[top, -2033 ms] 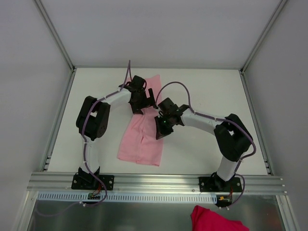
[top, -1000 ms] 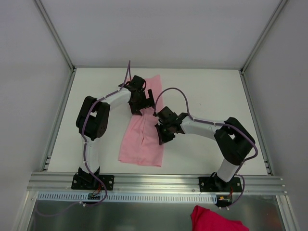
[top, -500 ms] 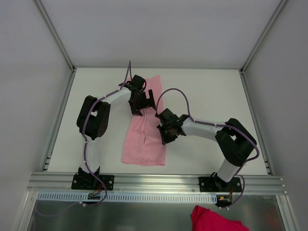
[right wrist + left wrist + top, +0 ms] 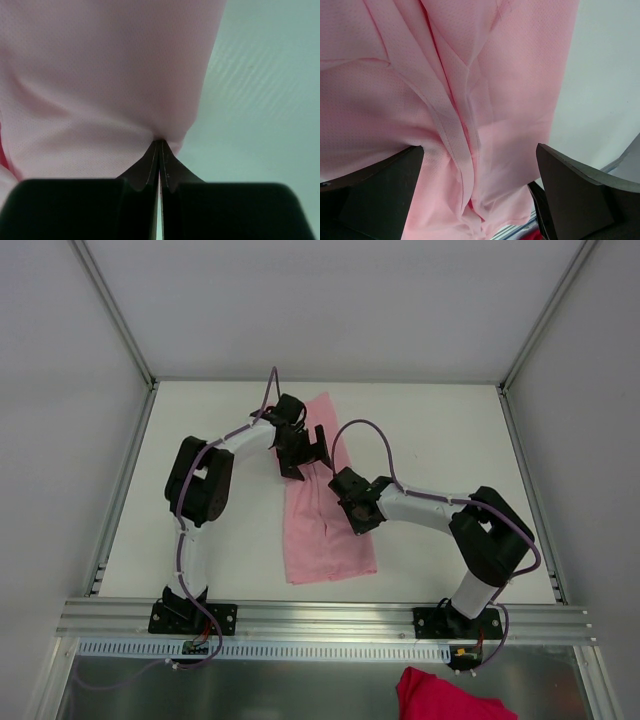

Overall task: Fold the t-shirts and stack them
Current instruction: Rotate the tshirt 90 degrees

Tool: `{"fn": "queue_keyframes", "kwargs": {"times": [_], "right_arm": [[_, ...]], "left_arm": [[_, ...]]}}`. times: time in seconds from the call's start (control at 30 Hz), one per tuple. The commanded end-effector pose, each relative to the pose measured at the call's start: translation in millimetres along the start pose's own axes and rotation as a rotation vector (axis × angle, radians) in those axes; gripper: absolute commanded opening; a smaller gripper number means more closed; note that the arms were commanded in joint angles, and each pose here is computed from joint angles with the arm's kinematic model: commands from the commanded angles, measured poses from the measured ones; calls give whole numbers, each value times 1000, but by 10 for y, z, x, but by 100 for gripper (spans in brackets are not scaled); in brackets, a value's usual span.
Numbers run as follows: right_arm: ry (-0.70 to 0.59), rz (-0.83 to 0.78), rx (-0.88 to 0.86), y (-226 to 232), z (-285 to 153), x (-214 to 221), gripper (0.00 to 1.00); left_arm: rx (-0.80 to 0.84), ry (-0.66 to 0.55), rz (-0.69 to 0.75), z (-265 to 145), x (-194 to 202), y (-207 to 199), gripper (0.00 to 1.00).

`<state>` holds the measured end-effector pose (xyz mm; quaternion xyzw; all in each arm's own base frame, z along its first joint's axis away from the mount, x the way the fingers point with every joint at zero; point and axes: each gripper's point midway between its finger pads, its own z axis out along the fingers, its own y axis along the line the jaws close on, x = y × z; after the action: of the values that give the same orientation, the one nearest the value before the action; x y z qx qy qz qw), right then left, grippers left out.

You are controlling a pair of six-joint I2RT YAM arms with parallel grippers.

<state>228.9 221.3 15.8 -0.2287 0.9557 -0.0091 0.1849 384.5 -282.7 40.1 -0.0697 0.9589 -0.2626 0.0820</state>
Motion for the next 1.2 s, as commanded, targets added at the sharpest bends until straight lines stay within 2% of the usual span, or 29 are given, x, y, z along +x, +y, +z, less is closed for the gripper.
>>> {"fn": "queue_keyframes", "kwargs": {"times": [0.0,0.23,0.43,0.53,0.63,0.7,0.83,1.17], "right_arm": [[75,-65,140,-294,-18,181,1],[81,-60,34,-114,-7,212,1],[77,-71,30,-119,-46,196,1],[76,-71,32,-130,-65,190,1],[73,-71,24,-129,-99,193,1],[67,-67,10,-117,-134,202,1],[62,-53,-31,-77,-209,248,1],[55,-26,-65,-64,-326,339,1]], "left_arm": [[36,16,16,15,-41,-60,99],[49,-67,79,-163,-280,-176,99],[112,-204,89,-578,-755,-318,99],[104,-276,105,-783,-965,-339,99],[-2,-340,77,-896,-1187,-134,99],[-78,-347,40,-838,-1278,91,99],[-117,-359,15,-698,-1419,275,99],[-80,-300,-86,-276,-1462,463,99]]}}
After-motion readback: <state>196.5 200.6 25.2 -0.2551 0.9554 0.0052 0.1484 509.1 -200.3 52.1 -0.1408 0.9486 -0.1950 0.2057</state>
